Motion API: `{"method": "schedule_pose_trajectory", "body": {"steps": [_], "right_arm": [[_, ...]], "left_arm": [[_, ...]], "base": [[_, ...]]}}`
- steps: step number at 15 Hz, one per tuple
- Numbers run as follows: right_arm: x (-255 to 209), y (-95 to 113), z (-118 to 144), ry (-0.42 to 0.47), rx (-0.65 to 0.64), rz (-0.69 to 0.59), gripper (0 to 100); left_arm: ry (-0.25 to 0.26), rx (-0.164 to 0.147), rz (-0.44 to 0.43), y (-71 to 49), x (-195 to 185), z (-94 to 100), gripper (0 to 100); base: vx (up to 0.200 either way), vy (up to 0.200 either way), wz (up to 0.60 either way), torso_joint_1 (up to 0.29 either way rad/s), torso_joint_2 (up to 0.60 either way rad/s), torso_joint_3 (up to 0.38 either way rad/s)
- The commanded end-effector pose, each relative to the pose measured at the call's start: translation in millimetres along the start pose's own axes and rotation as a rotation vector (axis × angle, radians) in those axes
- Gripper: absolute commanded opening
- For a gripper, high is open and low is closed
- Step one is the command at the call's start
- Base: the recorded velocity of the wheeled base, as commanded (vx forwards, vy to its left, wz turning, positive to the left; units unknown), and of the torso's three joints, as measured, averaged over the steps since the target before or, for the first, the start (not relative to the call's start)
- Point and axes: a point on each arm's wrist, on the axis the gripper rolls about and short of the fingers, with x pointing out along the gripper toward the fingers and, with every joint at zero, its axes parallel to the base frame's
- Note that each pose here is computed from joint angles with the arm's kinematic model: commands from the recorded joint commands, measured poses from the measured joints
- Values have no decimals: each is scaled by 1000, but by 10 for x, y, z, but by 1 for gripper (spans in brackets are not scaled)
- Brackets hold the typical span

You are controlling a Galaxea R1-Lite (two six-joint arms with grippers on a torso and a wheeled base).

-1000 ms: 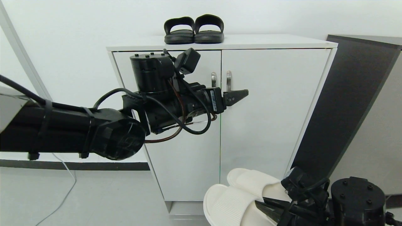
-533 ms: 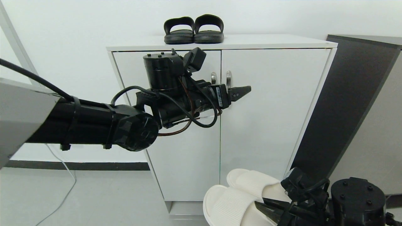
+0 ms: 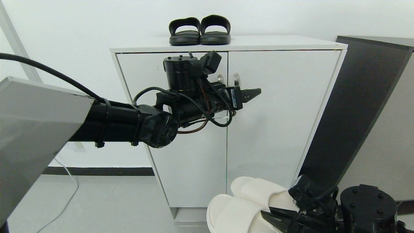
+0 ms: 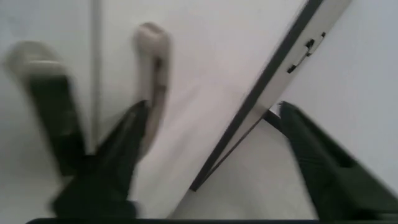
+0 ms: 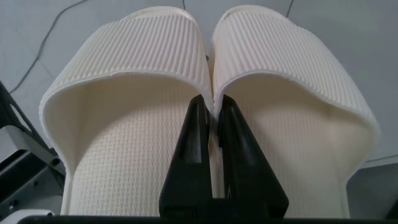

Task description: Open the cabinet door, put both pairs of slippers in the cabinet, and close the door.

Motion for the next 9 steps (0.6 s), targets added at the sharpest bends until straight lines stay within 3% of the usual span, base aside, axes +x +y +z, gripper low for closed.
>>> {"method": "schedule_pose_trajectory", "body": {"steps": [1,4,5,7,9], "right_arm": [[-24,2,-30,9,-2,15,0],[-142,19,-43,-29,-5,120,0],[-147,17,-43,-30,-5,123,0],[-279,30,-86,-25,-12,217,0],[-342,36,-105,-27,-42,253,0]], "left_arm": [[2,-2,-3,-22,-23,-2,0],[-6,1,-26,-226,-276,138,0],[-6,1,-26,-230,-284,144,0],[-13,4,-61,-447,-504,233,0],[-7,2,-86,-571,-599,233,0]], "base": [[0,0,0,0,0,0],[0,0,0,0,0,0],[0,0,0,0,0,0],[0,0,0,0,0,0],[0,0,0,0,0,0]]}}
